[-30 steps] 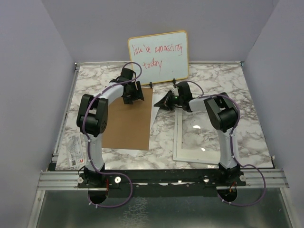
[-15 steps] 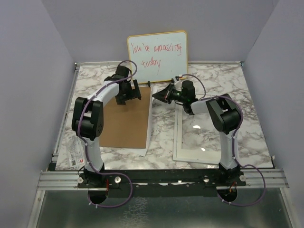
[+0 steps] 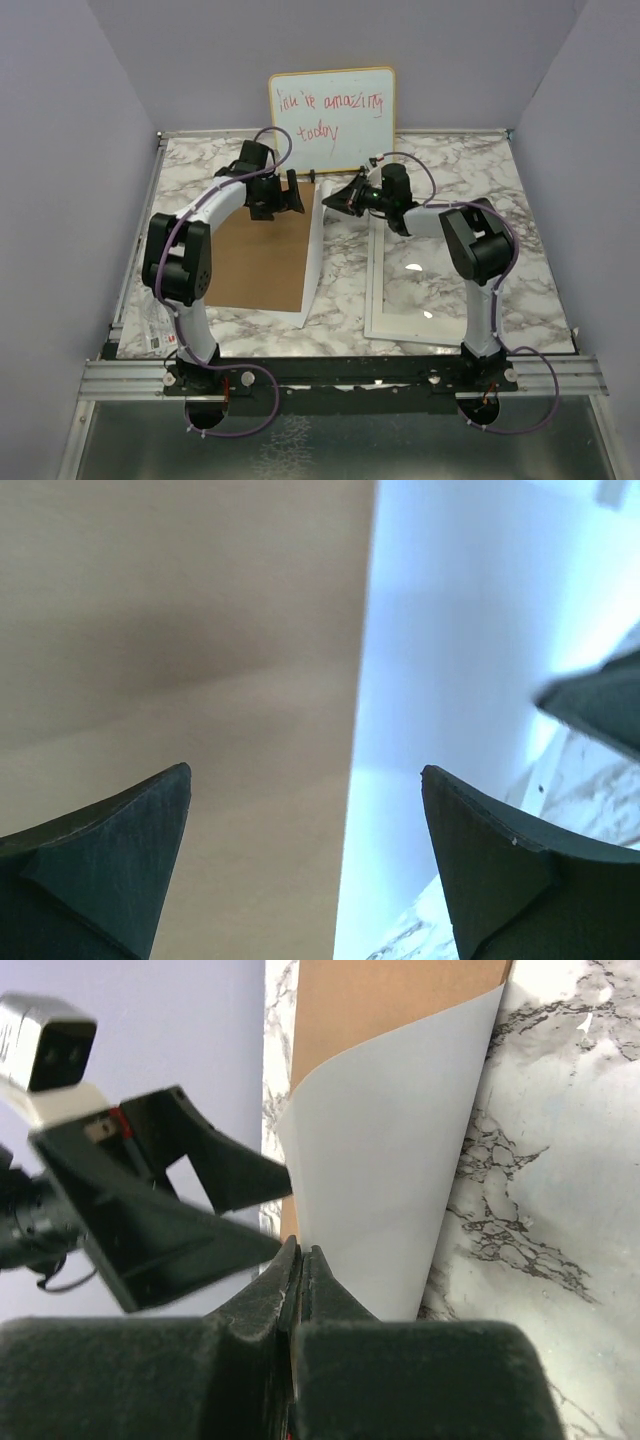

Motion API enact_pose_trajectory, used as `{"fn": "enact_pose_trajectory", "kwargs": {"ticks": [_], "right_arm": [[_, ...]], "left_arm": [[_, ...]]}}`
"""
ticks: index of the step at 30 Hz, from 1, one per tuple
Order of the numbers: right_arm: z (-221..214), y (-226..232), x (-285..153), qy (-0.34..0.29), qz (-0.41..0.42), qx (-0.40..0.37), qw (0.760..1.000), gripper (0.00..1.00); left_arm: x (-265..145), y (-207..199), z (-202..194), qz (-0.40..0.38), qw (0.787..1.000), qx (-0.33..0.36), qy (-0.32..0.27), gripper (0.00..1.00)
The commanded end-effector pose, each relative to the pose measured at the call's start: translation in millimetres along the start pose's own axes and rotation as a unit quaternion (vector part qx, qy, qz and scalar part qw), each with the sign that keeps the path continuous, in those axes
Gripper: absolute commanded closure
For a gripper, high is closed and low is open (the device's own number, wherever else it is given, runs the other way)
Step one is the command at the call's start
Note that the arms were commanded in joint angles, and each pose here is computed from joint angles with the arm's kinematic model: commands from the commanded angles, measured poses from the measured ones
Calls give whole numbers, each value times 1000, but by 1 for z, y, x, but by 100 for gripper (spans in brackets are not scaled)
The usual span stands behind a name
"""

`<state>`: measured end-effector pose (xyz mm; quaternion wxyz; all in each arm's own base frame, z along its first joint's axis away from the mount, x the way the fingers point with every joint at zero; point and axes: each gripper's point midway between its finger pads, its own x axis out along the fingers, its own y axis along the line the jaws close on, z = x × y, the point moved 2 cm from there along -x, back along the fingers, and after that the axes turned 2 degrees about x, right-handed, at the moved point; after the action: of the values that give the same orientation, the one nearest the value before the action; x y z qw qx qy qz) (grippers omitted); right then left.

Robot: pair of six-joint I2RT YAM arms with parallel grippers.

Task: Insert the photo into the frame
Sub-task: Pick up the photo at the center of the board.

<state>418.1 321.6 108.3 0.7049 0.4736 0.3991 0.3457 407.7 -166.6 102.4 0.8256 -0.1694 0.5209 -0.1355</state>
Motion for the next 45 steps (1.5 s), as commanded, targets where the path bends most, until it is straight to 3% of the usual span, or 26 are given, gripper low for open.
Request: {"fn": "enact_pose_trajectory", "kwargs": {"ticks": [1, 11, 21, 31, 34, 38, 45], "right_arm": [[9, 24, -7, -12, -11, -22, 1000, 100], [16, 41, -8, -12, -10, 1, 1000, 99], [6, -8, 3, 5, -62, 21, 998, 100], [8, -3, 5, 8, -51, 21, 998, 100], [7, -3, 5, 9, -50, 23, 998, 100], [7, -2, 5, 8, -51, 25, 998, 99], [8, -3, 5, 9, -57, 29, 998, 100]], "left_arm": [[-31, -53, -8, -107, 988, 104, -46, 3], [-30, -90, -22, -123, 971, 147, -141, 6], [13, -96, -31, -88, 980, 115, -133, 29], [41, -97, -35, -29, 986, 96, -132, 32], [47, -95, -38, -21, 987, 93, -126, 41], [47, -89, -35, 10, 987, 88, -134, 65], [40, -72, -32, 84, 984, 80, -136, 86]]}}
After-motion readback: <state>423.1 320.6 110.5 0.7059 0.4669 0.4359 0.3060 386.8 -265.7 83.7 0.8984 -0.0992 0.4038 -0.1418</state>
